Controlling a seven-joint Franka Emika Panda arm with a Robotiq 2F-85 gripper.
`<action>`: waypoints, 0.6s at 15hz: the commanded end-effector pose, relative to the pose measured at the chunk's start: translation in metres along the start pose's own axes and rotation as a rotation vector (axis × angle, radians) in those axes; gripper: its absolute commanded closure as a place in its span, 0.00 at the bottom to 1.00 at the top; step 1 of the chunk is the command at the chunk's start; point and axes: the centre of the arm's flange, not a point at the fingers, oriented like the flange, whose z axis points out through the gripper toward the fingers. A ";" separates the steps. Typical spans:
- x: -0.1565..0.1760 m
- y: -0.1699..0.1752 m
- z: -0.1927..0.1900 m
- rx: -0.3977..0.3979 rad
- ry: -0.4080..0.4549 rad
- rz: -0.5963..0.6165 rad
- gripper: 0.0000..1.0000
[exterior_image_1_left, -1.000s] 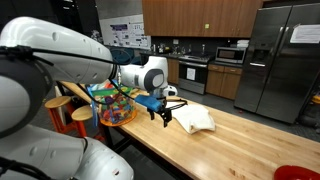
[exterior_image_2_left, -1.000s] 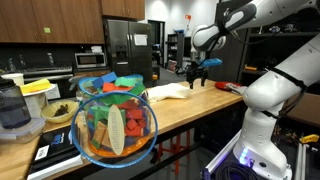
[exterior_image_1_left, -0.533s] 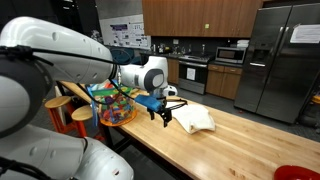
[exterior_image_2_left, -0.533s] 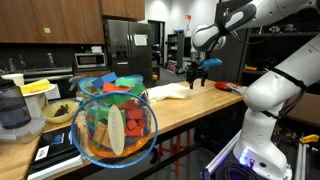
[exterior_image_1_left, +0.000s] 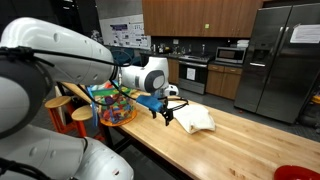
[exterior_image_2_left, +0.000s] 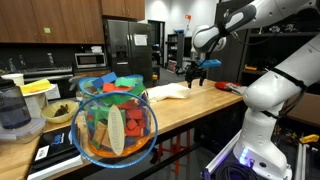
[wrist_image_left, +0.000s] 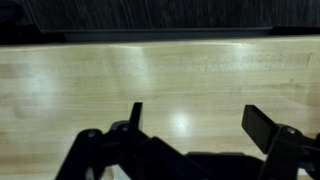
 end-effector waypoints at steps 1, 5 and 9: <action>0.000 0.002 0.005 0.037 0.056 0.029 0.00; 0.001 0.001 0.008 0.050 0.098 0.035 0.00; 0.000 0.001 0.012 0.044 0.106 0.011 0.00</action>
